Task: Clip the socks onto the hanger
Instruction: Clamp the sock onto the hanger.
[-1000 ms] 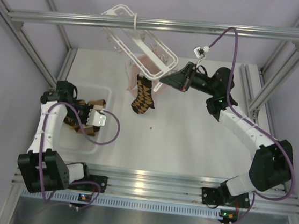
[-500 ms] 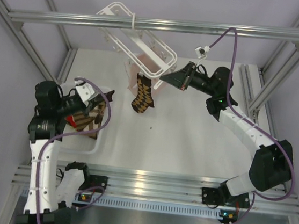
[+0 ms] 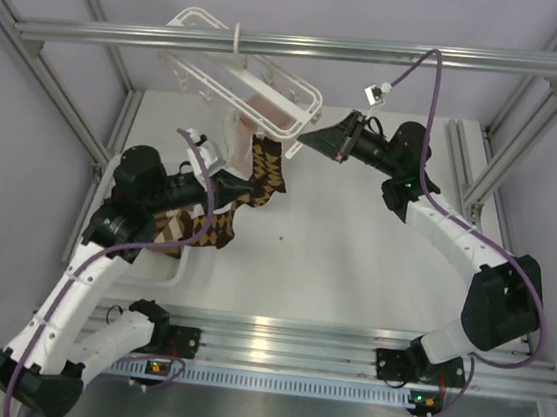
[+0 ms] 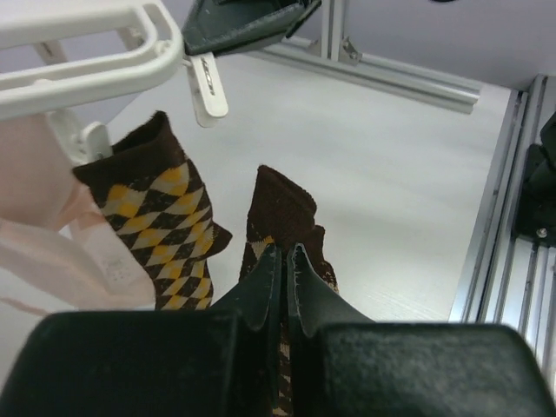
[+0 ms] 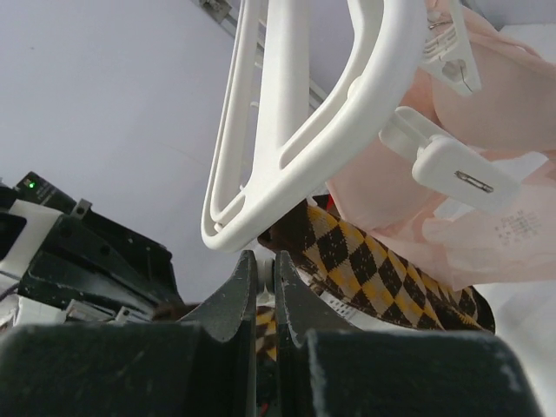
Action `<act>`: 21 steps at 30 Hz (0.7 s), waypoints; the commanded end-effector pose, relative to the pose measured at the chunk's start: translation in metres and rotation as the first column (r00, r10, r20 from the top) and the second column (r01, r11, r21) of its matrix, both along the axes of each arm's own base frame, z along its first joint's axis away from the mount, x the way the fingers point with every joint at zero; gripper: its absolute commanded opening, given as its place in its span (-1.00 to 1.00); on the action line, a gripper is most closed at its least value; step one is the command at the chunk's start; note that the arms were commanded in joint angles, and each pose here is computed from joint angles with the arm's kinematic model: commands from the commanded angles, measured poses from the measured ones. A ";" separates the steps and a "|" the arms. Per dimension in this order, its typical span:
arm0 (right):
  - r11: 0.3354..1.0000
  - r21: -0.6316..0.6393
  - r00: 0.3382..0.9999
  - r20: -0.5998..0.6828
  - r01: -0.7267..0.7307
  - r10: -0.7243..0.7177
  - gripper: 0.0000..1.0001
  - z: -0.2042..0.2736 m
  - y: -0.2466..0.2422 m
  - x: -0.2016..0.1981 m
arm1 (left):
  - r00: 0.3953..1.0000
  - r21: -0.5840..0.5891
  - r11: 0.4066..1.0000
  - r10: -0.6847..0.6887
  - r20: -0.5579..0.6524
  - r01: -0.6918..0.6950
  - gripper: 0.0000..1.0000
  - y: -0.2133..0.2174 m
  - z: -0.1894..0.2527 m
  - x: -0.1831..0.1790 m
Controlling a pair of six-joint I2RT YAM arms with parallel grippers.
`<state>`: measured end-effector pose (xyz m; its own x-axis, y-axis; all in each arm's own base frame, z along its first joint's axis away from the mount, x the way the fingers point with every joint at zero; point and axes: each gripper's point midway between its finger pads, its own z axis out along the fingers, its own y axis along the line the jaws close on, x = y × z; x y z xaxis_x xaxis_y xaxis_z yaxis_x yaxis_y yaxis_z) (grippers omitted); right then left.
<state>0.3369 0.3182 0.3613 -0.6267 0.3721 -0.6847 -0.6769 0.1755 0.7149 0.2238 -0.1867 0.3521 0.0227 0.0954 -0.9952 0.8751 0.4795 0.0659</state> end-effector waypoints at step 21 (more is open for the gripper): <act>0.996 0.077 0.998 -0.041 0.054 -0.051 -1.00 0.029 -0.011 -0.007 | 0.874 0.001 0.921 0.370 0.314 -0.390 -1.00 -0.041 0.015 0.047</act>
<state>0.3323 0.3126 0.3737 -0.6616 0.4204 -0.6210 -0.6204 0.1583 0.7681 0.2592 -0.2364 0.3343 0.2713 0.3217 -0.9072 0.6429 0.6409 0.4195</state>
